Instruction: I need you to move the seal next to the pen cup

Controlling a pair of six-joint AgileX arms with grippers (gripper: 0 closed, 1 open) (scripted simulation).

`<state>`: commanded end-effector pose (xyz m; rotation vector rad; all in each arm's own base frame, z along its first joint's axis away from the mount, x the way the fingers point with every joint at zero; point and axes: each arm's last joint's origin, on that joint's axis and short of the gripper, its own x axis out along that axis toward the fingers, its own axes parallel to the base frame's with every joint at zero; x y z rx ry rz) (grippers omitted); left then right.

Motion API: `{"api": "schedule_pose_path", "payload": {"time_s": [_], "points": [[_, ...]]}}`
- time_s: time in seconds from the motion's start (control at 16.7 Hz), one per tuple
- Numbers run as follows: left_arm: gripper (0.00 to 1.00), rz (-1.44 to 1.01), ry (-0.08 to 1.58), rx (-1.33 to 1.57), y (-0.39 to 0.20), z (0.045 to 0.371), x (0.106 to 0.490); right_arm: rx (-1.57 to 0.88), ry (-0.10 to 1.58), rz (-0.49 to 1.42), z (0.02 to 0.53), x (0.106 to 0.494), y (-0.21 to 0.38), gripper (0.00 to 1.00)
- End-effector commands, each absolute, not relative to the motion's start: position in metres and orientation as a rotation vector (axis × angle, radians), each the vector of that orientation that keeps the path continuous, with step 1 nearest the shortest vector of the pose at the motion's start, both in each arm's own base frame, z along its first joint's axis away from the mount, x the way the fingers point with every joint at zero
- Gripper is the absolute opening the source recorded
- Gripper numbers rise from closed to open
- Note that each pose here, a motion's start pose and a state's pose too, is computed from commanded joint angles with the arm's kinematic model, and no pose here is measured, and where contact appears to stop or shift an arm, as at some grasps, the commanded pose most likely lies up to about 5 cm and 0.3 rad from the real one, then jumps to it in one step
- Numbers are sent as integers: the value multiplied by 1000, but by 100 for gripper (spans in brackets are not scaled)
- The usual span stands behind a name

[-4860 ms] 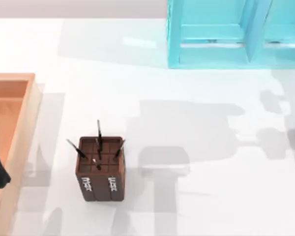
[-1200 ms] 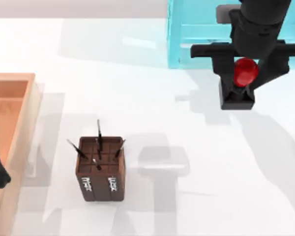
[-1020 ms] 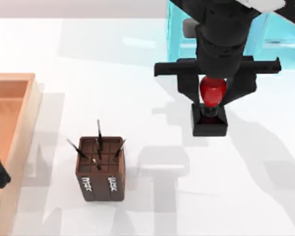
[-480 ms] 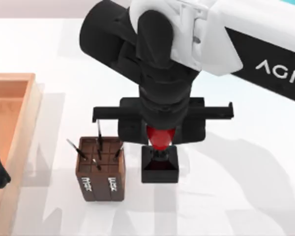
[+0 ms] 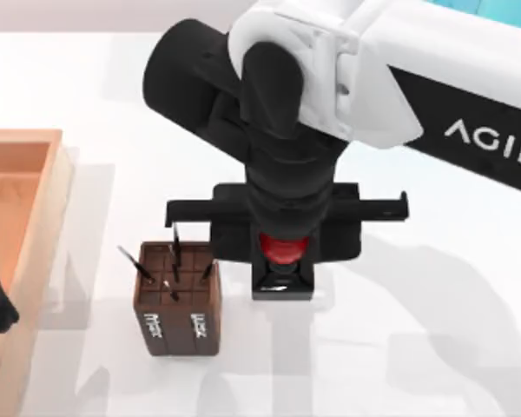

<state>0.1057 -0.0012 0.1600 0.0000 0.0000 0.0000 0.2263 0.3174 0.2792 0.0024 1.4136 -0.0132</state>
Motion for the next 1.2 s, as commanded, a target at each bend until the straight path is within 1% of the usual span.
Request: {"api": "schedule_pose_path", "payload": {"time_s": [0.3,1.08,1.14,1.2], "points": [[100,0,0,0,-1,160,106,4,1408,-11,278,226,317,0],[100,0,0,0,-1,160,106,4,1408,-11,278,226,317,98],[100,0,0,0,-1,160,106,4,1408,-11,278,226,317,100],[100,0,0,0,-1,160,106,4,1408,-11,278,226,317,100]]}}
